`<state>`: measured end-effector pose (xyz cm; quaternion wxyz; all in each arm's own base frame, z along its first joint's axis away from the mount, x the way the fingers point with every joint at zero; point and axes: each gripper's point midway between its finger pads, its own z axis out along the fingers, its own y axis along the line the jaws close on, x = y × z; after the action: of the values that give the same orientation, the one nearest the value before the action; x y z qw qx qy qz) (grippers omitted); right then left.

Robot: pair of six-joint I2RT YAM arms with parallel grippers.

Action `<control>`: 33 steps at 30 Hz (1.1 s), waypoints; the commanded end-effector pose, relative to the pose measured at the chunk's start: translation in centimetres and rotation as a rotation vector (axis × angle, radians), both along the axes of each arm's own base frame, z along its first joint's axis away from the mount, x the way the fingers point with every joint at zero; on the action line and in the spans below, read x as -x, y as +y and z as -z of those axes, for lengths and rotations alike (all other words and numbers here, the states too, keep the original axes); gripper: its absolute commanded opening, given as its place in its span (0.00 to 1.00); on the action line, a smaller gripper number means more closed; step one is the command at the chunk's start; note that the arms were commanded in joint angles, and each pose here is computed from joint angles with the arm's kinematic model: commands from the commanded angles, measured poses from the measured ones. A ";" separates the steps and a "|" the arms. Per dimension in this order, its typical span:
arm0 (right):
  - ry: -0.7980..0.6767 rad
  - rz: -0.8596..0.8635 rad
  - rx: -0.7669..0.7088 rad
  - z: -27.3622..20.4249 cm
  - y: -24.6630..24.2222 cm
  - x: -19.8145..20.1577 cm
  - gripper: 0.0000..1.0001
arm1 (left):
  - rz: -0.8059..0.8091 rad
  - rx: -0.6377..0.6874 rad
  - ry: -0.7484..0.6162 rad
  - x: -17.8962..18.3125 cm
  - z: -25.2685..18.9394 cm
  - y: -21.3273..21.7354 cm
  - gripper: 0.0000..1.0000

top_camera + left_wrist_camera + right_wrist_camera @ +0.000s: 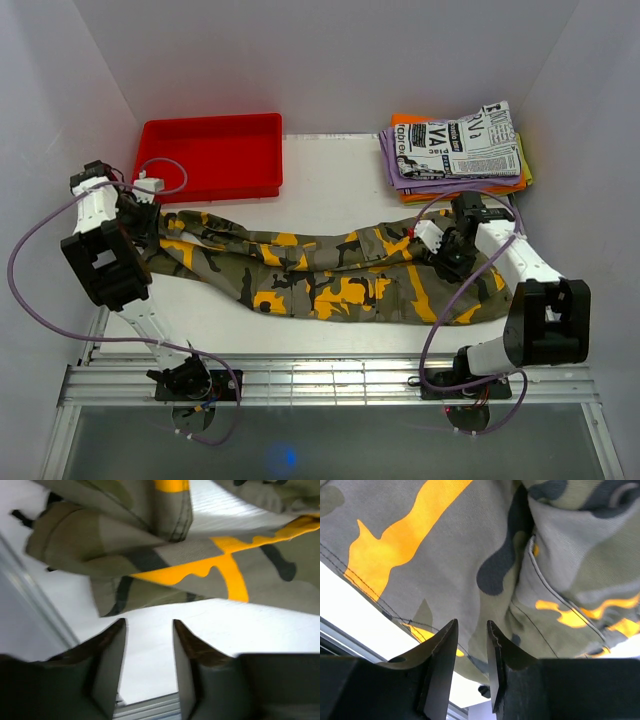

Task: Fold and stack the trousers
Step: Flatten the trousers out

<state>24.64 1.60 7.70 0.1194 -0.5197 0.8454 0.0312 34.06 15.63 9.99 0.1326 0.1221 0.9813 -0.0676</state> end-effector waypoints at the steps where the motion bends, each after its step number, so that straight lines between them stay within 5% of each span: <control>1: 0.024 0.047 -0.010 0.5 -0.1 -1.1 0.35 | -0.037 0.068 -0.035 -0.8 2.1 -1.4 0.47; 6: 0.035 0.096 -0.006 0.8 -0.7 -3.3 0.34 | -0.130 0.144 -0.010 -1.7 4.9 -2.1 0.33; 13: 0.032 0.177 0.054 2.0 -2.5 -5.8 0.33 | -0.203 0.140 0.021 -2.3 8.6 -1.6 0.41; 18: 0.070 0.250 0.075 3.1 -4.5 -5.7 0.32 | -0.142 0.107 0.205 3.6 8.3 -0.8 0.34; 26: 0.130 0.258 0.126 4.3 -6.2 -2.8 0.32 | -0.023 -0.062 0.472 15.4 6.0 6.4 0.34; 33: 0.152 0.123 0.122 2.6 -5.9 1.6 0.29 | 0.081 -0.095 0.437 17.0 3.5 9.4 0.44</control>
<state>25.77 -4.22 3.46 0.0368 -0.4376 0.8984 0.0030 16.68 22.81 2.67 -0.1152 0.0729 0.9855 -0.1009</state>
